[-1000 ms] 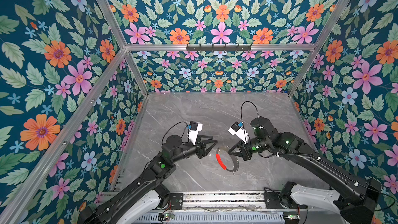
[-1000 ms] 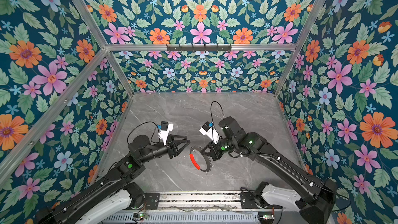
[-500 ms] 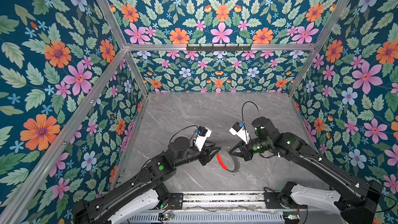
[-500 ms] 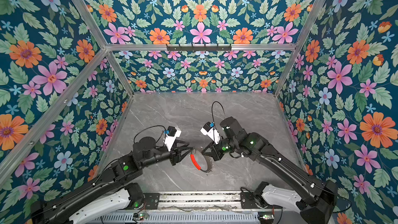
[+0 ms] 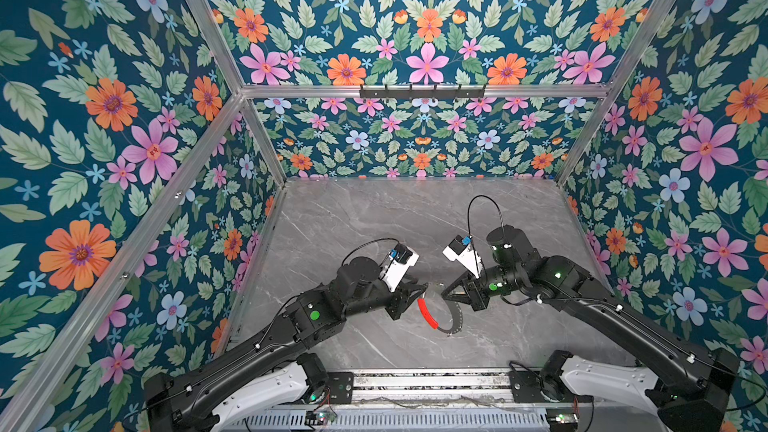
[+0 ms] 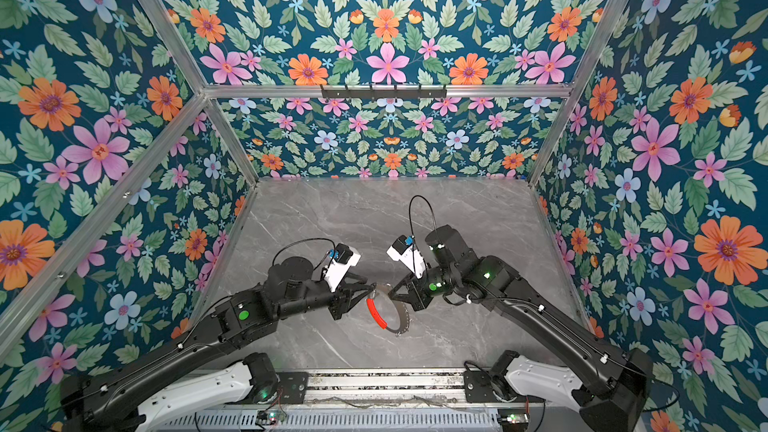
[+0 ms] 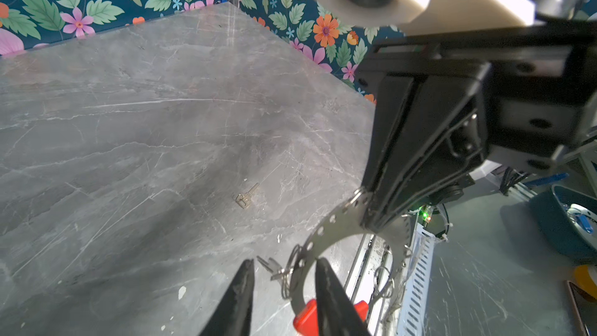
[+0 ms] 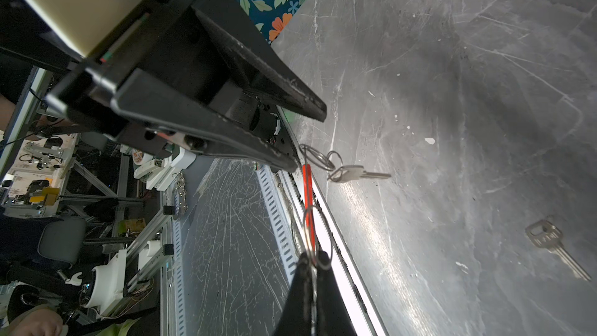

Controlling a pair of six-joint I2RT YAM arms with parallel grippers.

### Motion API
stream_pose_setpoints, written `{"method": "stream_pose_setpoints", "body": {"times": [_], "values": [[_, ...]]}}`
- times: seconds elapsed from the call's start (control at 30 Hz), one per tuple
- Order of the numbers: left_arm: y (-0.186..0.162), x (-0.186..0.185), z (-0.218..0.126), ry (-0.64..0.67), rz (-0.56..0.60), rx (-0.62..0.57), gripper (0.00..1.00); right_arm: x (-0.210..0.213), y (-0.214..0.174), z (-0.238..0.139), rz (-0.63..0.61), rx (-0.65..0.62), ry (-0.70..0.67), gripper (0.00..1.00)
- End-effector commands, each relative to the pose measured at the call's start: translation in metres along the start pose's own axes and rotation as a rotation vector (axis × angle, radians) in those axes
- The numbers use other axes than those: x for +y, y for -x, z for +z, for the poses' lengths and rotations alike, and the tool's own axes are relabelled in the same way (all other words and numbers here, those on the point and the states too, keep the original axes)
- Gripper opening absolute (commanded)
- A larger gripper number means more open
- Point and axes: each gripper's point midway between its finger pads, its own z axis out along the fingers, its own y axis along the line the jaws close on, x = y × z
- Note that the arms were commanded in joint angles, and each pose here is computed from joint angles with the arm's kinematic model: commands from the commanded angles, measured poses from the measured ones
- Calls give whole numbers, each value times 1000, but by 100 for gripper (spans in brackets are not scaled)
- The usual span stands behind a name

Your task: Remove the keys from the keyring

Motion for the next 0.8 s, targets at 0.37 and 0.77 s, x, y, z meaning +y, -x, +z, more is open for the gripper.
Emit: {"method": "stream_pose_setpoints", "body": {"times": [0.37,0.77], "values": [[-31,36,-9,181,-149,16,60,11,17,-11,-48,-71,8,0],[-22,18,-1,47,-107,-114,68,19,24,-14,-67,-88,33,0]]}}
